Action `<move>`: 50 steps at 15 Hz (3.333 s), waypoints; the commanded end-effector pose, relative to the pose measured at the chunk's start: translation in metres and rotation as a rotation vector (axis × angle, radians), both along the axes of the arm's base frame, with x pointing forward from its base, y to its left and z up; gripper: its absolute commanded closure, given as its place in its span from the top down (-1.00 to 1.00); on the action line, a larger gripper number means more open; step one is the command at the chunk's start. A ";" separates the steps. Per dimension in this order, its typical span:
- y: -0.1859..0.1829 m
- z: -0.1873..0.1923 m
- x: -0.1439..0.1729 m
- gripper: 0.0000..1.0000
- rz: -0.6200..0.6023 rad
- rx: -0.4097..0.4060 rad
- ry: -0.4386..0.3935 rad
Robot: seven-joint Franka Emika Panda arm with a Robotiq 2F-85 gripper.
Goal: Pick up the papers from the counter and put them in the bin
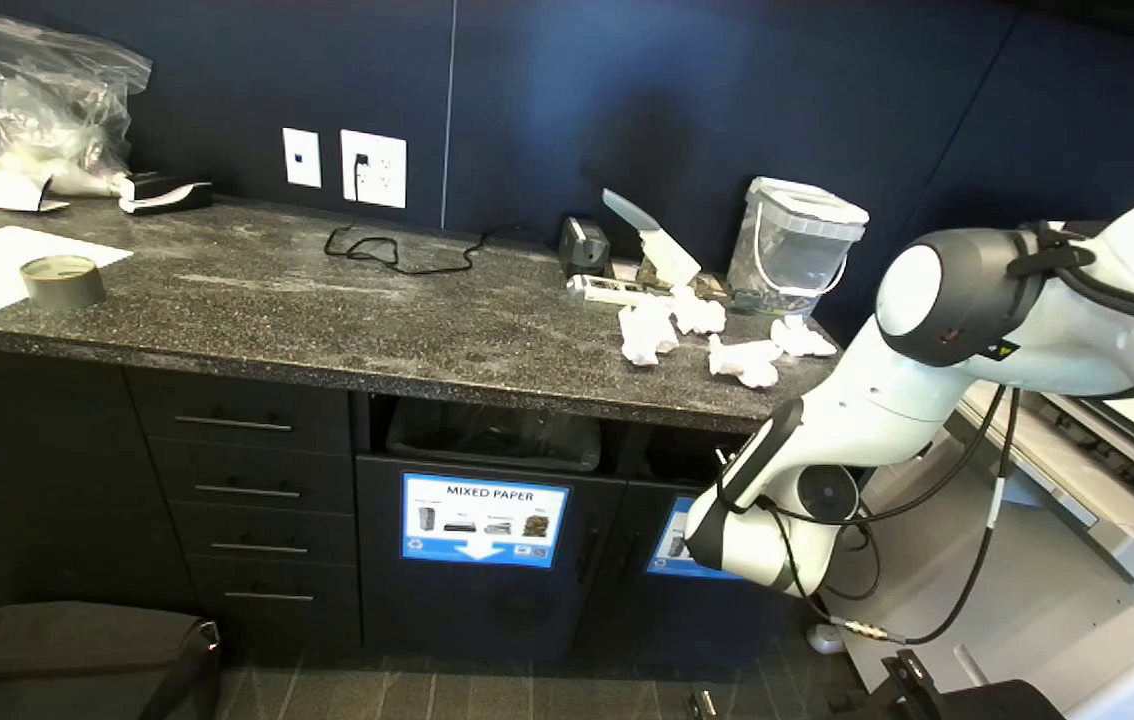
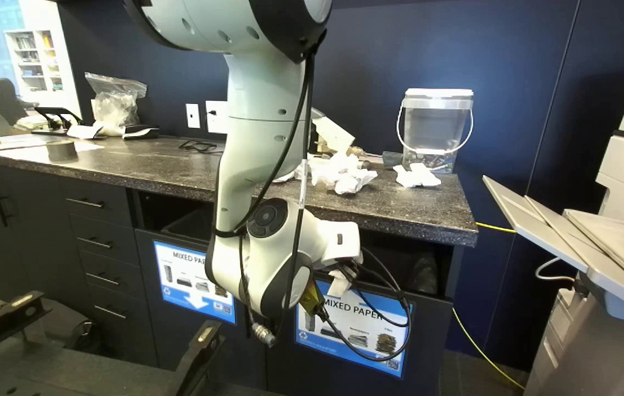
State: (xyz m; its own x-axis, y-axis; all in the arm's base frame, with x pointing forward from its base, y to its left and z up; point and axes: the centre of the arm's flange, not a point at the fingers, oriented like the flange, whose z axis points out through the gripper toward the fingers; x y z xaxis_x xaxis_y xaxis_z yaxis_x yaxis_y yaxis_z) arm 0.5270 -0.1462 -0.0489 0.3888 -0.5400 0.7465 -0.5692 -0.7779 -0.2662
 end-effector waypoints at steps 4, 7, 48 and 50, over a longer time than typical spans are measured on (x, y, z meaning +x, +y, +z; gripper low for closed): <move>-0.019 -0.019 0.054 -0.74 0.041 0.045 -0.233; -0.018 -0.030 0.063 -0.75 0.075 0.073 -0.252; 0.052 0.233 0.054 1.00 0.839 -0.156 0.769; 0.052 0.262 0.072 1.00 0.817 -0.145 0.772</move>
State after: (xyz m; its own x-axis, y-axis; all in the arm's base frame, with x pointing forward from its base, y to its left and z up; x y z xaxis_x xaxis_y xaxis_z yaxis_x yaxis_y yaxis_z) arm 0.5678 -0.0920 0.1455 0.9754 0.1514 0.1604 0.1502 -0.9885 0.0197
